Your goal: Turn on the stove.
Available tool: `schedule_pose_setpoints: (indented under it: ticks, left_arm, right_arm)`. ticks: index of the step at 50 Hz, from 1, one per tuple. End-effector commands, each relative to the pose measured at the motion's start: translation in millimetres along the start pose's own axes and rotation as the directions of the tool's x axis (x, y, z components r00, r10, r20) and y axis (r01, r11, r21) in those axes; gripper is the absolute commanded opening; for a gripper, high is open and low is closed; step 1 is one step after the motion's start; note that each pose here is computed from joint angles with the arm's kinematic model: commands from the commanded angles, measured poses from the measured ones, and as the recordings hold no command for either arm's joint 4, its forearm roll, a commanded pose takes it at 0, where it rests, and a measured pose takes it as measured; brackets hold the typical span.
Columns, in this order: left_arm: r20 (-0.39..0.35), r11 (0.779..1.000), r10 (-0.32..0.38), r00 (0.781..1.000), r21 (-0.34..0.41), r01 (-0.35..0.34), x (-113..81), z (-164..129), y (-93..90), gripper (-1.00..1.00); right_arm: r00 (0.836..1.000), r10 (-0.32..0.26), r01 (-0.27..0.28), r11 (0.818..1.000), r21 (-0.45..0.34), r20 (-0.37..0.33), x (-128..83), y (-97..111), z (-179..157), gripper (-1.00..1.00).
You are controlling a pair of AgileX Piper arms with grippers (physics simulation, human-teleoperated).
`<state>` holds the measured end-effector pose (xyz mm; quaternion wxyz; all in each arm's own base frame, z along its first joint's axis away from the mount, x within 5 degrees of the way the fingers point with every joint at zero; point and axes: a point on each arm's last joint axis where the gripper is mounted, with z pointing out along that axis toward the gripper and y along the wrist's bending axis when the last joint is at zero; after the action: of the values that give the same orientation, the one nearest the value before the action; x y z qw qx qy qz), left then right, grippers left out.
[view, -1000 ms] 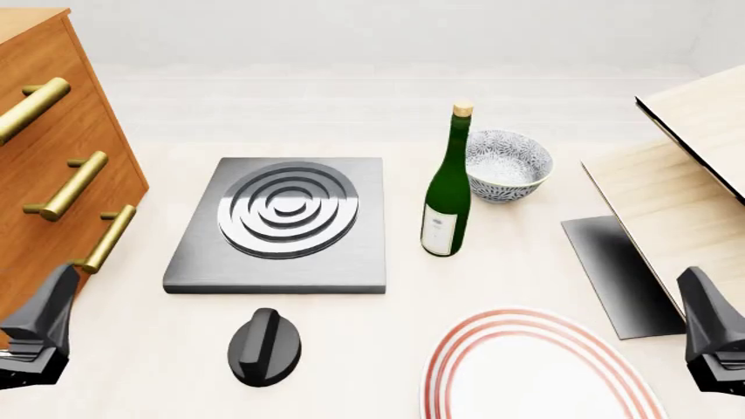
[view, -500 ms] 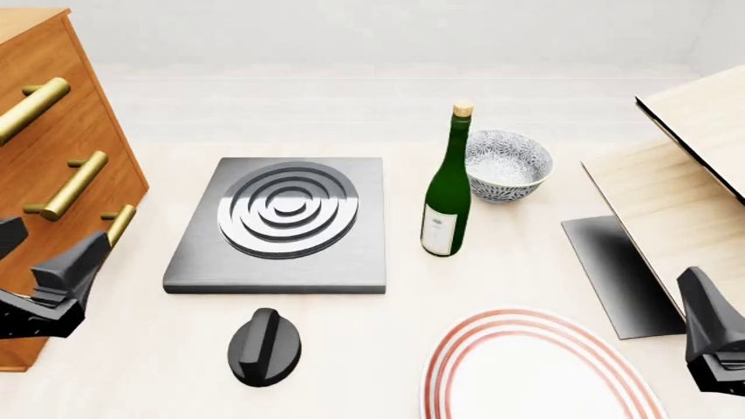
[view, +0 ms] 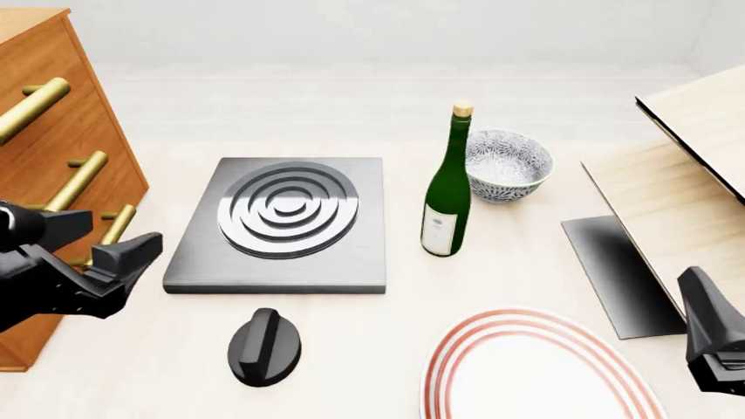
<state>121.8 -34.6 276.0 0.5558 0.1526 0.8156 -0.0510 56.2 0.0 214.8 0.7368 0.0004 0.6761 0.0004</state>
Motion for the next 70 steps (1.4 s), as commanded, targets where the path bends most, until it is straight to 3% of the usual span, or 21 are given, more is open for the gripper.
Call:
schedule_pose_setpoints:
  ticks: [1, 19, 36, 70]
  left_arm:
    - [-0.063, 0.999, 0.004, 0.998, 0.044, -0.001, -2.7, 8.7, -5.4, 1.0]
    - [-0.112, 0.994, -0.028, 0.993, 0.105, 0.04, -0.1, 16.4, -16.0, 1.0]
    - [-0.161, 0.986, -0.051, 0.986, 0.146, 0.075, 16.6, 33.8, -27.0, 1.0]
    - [-0.179, 0.984, -0.1, 0.979, 0.129, 0.124, 28.9, 60.1, -29.8, 1.0]
  right_arm:
    - [1.0, 0.0, 0.0, 1.0, 0.0, 0.0, -1.1, 0.0, -0.3, 1.0]
    - [1.0, 0.0, 0.0, 1.0, 0.0, 0.0, -2.5, 0.0, -0.5, 1.0]
    - [1.0, 0.0, 0.0, 1.0, 0.0, 0.0, -2.5, 0.0, -0.5, 1.0]
    - [1.0, 0.0, 0.0, 1.0, 0.0, 0.0, -2.5, 0.0, -0.5, 1.0]
